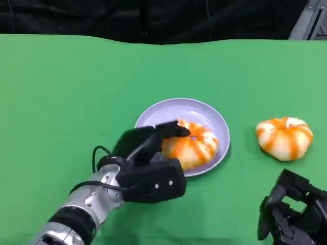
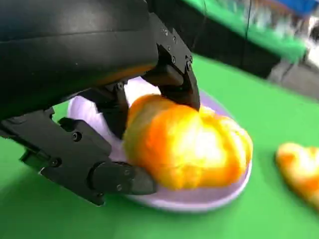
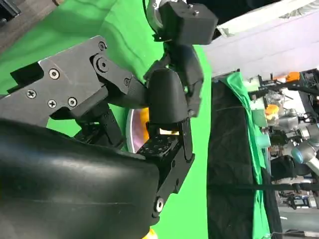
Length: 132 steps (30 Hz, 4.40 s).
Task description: Grasp the bread from the table and place it into the plate.
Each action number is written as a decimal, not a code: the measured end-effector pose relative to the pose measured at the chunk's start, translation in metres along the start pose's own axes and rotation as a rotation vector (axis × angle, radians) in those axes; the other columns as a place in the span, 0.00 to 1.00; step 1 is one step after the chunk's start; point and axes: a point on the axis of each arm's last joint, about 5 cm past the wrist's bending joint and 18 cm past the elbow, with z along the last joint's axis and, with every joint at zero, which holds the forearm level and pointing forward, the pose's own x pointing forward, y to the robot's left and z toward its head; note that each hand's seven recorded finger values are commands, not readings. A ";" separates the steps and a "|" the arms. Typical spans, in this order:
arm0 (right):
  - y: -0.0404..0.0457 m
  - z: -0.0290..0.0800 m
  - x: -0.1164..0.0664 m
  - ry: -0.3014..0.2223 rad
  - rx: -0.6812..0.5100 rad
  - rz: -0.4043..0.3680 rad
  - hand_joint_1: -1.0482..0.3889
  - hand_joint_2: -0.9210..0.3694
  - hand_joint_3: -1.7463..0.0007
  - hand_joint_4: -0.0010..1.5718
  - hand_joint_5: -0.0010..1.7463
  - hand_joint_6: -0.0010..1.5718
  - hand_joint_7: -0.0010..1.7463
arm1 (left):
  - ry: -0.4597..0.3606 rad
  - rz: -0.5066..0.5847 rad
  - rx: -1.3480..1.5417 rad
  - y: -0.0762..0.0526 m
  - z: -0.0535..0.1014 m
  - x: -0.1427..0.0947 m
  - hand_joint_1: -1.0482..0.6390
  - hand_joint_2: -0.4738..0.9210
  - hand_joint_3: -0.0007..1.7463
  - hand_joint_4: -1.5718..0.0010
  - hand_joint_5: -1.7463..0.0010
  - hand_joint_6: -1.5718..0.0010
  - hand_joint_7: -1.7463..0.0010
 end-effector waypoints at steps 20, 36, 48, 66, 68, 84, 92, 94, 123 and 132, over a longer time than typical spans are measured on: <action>0.0001 -0.001 0.003 0.001 0.005 0.009 0.62 0.26 0.37 0.57 1.00 0.50 0.91 | 0.000 -0.075 0.127 0.035 0.000 -0.010 0.00 1.00 0.44 1.00 1.00 0.98 0.99; -0.0003 -0.002 0.004 0.005 0.007 0.009 0.62 0.25 0.38 0.57 1.00 0.50 0.90 | 0.018 -0.082 0.130 0.044 -0.001 -0.016 0.00 1.00 0.41 1.00 1.00 0.70 0.93; 0.0002 -0.003 0.003 0.006 0.008 0.011 0.62 0.25 0.38 0.57 1.00 0.50 0.91 | -0.020 0.035 0.175 0.041 -0.001 -0.016 0.00 1.00 0.40 0.88 0.97 0.29 0.96; 0.0010 -0.003 0.003 0.006 0.009 0.014 0.63 0.25 0.36 0.58 1.00 0.50 0.92 | -0.099 0.130 0.136 0.050 0.011 -0.012 0.00 1.00 0.38 0.95 1.00 0.35 1.00; 0.0010 -0.003 0.003 0.007 0.009 0.014 0.63 0.25 0.36 0.58 1.00 0.49 0.92 | -0.113 0.131 0.129 0.049 0.012 -0.012 0.00 1.00 0.38 0.96 1.00 0.37 1.00; 0.0014 -0.003 0.003 0.006 0.009 0.015 0.63 0.24 0.37 0.58 1.00 0.49 0.93 | -0.186 0.191 0.133 0.053 0.020 -0.012 0.05 1.00 0.37 0.95 0.99 0.48 1.00; 0.0021 -0.003 0.004 0.004 0.010 0.018 0.63 0.25 0.36 0.58 1.00 0.49 0.93 | -0.205 0.225 -0.044 0.064 0.024 -0.026 0.55 0.99 0.14 0.49 0.91 0.42 0.99; 0.0023 -0.003 0.004 0.006 0.009 0.016 0.62 0.26 0.36 0.58 1.00 0.49 0.93 | -0.211 0.193 -0.199 0.072 0.025 -0.036 0.65 1.00 0.21 0.33 0.86 0.35 0.96; -0.0089 -0.009 0.015 -0.003 -0.008 0.021 0.61 0.25 0.39 0.58 1.00 0.49 0.92 | 0.011 0.113 -1.131 0.039 -0.040 -0.217 0.62 0.76 0.73 0.43 0.00 0.53 0.00; -0.0094 -0.010 0.015 0.000 -0.010 0.021 0.62 0.23 0.40 0.58 1.00 0.49 0.92 | -0.010 0.196 -1.156 0.029 -0.046 -0.213 0.61 0.79 0.71 0.43 0.00 0.54 0.00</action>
